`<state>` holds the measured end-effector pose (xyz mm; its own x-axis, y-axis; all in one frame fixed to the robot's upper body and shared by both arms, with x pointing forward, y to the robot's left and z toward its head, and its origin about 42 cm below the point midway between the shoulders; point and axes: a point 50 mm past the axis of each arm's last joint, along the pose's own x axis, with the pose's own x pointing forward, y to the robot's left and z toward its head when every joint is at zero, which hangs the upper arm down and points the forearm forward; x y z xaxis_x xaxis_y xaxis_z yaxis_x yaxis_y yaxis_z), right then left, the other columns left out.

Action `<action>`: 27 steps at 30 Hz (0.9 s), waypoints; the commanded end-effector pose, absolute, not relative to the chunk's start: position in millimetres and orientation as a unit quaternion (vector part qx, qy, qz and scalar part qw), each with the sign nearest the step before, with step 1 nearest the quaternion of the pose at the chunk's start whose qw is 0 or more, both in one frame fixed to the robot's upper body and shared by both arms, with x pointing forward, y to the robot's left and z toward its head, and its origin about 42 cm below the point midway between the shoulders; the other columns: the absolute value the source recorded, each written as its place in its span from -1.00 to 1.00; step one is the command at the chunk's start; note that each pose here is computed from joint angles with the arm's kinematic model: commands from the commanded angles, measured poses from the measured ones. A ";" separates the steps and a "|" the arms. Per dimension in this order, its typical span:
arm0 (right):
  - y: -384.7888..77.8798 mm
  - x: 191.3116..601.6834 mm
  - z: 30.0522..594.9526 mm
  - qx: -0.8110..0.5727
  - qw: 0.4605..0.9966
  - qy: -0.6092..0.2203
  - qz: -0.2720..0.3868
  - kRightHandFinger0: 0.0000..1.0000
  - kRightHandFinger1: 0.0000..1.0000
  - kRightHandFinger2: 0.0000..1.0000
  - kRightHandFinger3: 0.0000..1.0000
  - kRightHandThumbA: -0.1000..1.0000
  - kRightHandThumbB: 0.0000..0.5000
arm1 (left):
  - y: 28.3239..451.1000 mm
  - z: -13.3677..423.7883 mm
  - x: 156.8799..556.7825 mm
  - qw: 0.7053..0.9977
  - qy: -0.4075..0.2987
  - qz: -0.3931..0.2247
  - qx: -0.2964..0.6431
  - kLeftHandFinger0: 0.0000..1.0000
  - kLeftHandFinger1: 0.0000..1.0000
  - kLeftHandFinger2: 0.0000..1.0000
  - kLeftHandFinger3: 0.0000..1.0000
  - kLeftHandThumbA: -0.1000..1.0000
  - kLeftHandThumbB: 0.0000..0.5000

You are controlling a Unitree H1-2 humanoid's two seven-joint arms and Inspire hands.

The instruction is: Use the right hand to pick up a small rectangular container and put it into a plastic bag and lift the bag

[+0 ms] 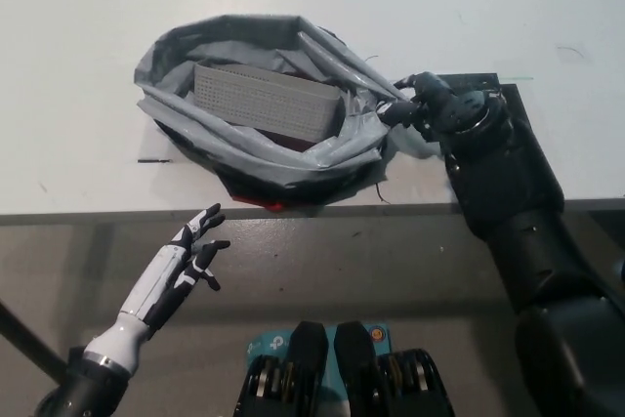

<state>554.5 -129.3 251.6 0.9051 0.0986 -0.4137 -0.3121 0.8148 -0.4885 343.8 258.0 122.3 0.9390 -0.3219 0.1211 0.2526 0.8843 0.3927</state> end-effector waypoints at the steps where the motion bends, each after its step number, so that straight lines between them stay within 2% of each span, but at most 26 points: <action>1: -122.1 568.3 312.6 -0.192 0.966 0.114 0.133 -1.00 -0.86 -0.72 -0.78 0.03 -0.41 | 262.7 138.4 349.9 0.960 -0.124 -0.152 0.200 -0.14 0.61 1.00 1.00 0.95 1.00; 2: -120.9 567.5 325.6 -0.124 0.977 0.102 0.141 -1.00 -0.79 -0.35 -0.41 -0.21 -0.54 | 262.9 139.0 350.8 0.960 -0.124 -0.153 0.199 -0.14 0.61 1.00 1.00 0.94 1.00; 3: -120.1 565.2 342.8 -0.043 0.983 0.079 0.160 -1.00 -0.67 -0.10 -0.22 -0.26 -0.59 | 263.0 139.4 351.5 0.960 -0.126 -0.153 0.198 -0.15 0.60 1.00 1.00 0.94 1.00; 4: -120.2 564.1 351.3 -0.008 0.983 0.066 0.169 -1.00 -0.54 0.16 -0.10 -0.28 -0.62 | 262.5 139.1 352.0 0.960 -0.126 -0.154 0.199 -0.15 0.59 1.00 1.00 0.94 1.00; 5: -119.5 563.1 362.6 0.027 0.982 0.048 0.178 -1.00 -0.49 0.23 -0.07 -0.26 -0.66 | 262.0 138.5 351.9 0.960 -0.125 -0.154 0.199 -0.15 0.59 1.00 1.00 0.94 1.00; 6: -118.8 562.1 369.8 0.045 0.981 0.036 0.185 -1.00 -0.47 0.24 -0.06 -0.25 -0.71 | 262.0 138.2 351.7 0.960 -0.125 -0.154 0.200 -0.15 0.60 1.00 1.00 0.95 1.00; 9: -115.5 559.9 391.3 0.076 0.975 0.005 0.207 -1.00 -0.50 0.18 -0.04 -0.16 -0.69 | 262.1 138.4 351.5 0.959 -0.126 -0.154 0.200 -0.15 0.58 1.00 1.00 0.97 1.00; 10: -115.3 559.8 391.9 0.078 0.975 0.004 0.207 -1.00 -0.63 0.02 -0.13 -0.03 -0.40 | 262.1 138.5 351.6 0.959 -0.126 -0.154 0.200 -0.13 0.58 1.00 1.00 0.97 1.00; 11: -113.1 557.5 403.9 0.104 0.972 -0.016 0.212 -1.00 -0.71 0.00 -0.10 -0.27 -0.63 | 261.9 138.6 352.1 0.959 -0.127 -0.153 0.200 -0.13 0.56 1.00 1.00 0.96 1.00; 13: -111.7 555.7 414.4 0.133 0.966 -0.032 0.221 -1.00 -0.75 -0.02 -0.11 -0.32 -0.71 | 261.4 138.8 352.7 0.959 -0.127 -0.154 0.200 -0.14 0.57 1.00 1.00 0.96 1.00; 14: -111.2 556.1 416.5 0.143 0.964 -0.034 0.221 -1.00 -0.77 -0.03 -0.11 -0.34 -0.66 | 261.3 138.7 352.6 0.959 -0.126 -0.154 0.201 -0.14 0.57 1.00 1.00 0.96 1.00; 16: -110.7 556.2 424.2 0.167 0.959 -0.042 0.224 -1.00 -0.84 -0.09 -0.10 -0.32 -0.69 | 261.1 139.1 353.4 0.959 -0.127 -0.154 0.201 -0.16 0.55 1.00 1.00 0.95 1.00; 18: -110.9 556.5 427.5 0.180 0.956 -0.045 0.229 -1.00 -0.98 -0.21 -0.11 -0.25 -0.84 | 261.0 139.0 353.5 0.959 -0.127 -0.154 0.201 -0.16 0.55 1.00 1.00 0.95 1.00; 19: -110.9 556.4 428.7 0.183 0.955 -0.047 0.230 -1.00 -1.00 -0.28 -0.14 -0.18 -0.99 | 261.1 139.1 353.4 0.959 -0.128 -0.154 0.201 -0.17 0.54 1.00 1.00 0.95 1.00; 21: -111.6 558.2 428.5 0.210 0.950 -0.043 0.229 -1.00 -1.00 -0.30 -0.06 -0.08 -0.98 | 261.4 139.5 353.6 0.958 -0.130 -0.154 0.201 -0.16 0.52 1.00 1.00 0.96 1.00; 24: -111.4 560.3 425.6 0.241 0.943 -0.035 0.227 -1.00 -1.00 -0.27 0.01 -0.07 -1.00 | 261.7 139.5 353.9 0.959 -0.130 -0.155 0.200 -0.14 0.54 1.00 1.00 0.94 1.00; 27: -107.1 562.2 425.5 0.282 0.931 -0.026 0.230 -1.00 -1.00 -0.21 0.06 -0.08 -0.91 | 263.2 139.3 354.8 0.959 -0.129 -0.154 0.199 -0.14 0.53 1.00 1.00 0.93 1.00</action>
<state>558.1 -136.9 313.4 0.9361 0.3251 -0.1345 -0.2828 0.9228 0.2618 344.0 258.2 119.9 0.9402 -0.3213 0.1129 0.2552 0.8842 0.3912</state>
